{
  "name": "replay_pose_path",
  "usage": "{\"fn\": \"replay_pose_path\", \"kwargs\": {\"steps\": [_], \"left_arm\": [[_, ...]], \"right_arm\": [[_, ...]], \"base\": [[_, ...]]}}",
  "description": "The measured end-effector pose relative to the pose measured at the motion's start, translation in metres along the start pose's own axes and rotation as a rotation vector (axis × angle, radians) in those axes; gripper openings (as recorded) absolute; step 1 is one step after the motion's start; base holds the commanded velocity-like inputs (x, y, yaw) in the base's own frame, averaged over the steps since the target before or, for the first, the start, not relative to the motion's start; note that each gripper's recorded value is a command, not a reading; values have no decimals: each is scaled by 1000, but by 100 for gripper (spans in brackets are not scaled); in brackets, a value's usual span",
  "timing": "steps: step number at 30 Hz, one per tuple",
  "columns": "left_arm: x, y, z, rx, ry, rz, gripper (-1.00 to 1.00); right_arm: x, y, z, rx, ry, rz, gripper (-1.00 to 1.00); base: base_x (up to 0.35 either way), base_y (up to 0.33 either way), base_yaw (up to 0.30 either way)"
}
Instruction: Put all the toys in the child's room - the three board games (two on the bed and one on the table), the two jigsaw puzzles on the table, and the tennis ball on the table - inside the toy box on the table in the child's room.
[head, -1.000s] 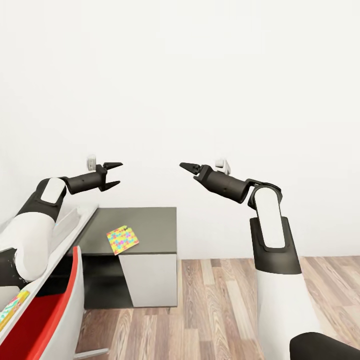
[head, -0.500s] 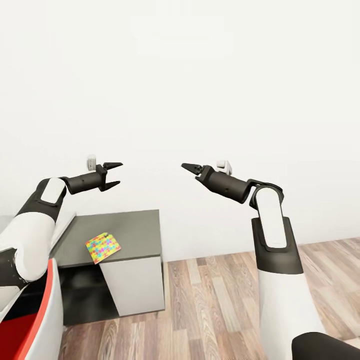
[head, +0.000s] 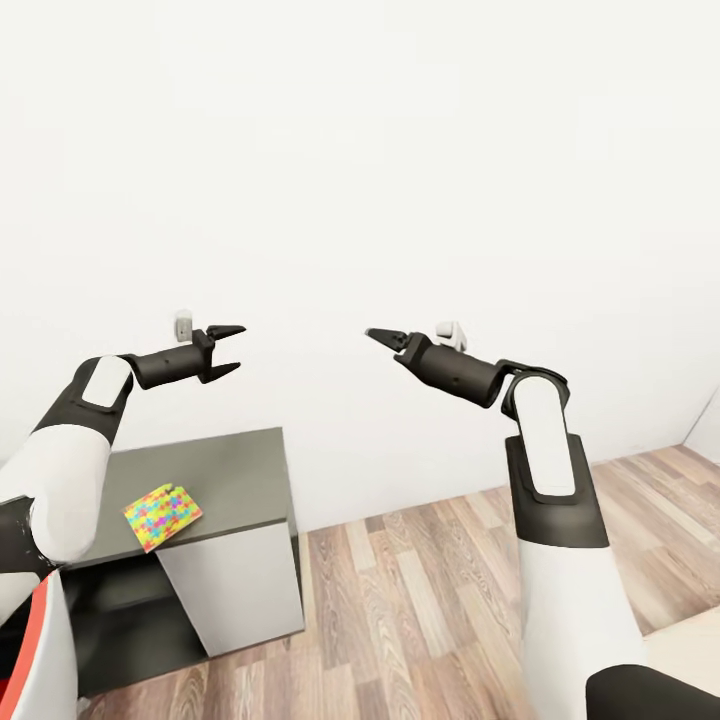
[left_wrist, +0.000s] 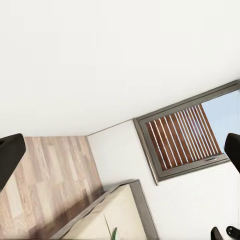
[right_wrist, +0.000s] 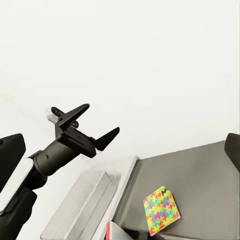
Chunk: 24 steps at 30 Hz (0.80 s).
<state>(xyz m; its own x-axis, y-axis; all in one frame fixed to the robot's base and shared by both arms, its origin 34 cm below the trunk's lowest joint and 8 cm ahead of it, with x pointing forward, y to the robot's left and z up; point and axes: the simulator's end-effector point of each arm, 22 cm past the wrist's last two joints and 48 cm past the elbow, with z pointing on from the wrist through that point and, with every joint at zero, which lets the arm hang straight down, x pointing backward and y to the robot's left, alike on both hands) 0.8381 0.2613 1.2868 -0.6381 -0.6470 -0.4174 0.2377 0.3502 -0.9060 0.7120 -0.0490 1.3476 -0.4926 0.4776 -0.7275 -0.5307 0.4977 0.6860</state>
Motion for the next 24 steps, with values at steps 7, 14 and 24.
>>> {"fn": "replay_pose_path", "kwargs": {"steps": [7,14,24], "left_arm": [[0,-4,-1,3,-1,4,100],[3,-3,-2,1,2,3,100],[19,9,0,-34,33,15,100]], "right_arm": [[-5,-24,-15,44,-16,15,100],[-5,-54,-36,82,-36,54,100],[6,-82,-65,108,-39,94,100]], "base": [[0,0,-257],[0,0,-257],[0,0,-257]]}}
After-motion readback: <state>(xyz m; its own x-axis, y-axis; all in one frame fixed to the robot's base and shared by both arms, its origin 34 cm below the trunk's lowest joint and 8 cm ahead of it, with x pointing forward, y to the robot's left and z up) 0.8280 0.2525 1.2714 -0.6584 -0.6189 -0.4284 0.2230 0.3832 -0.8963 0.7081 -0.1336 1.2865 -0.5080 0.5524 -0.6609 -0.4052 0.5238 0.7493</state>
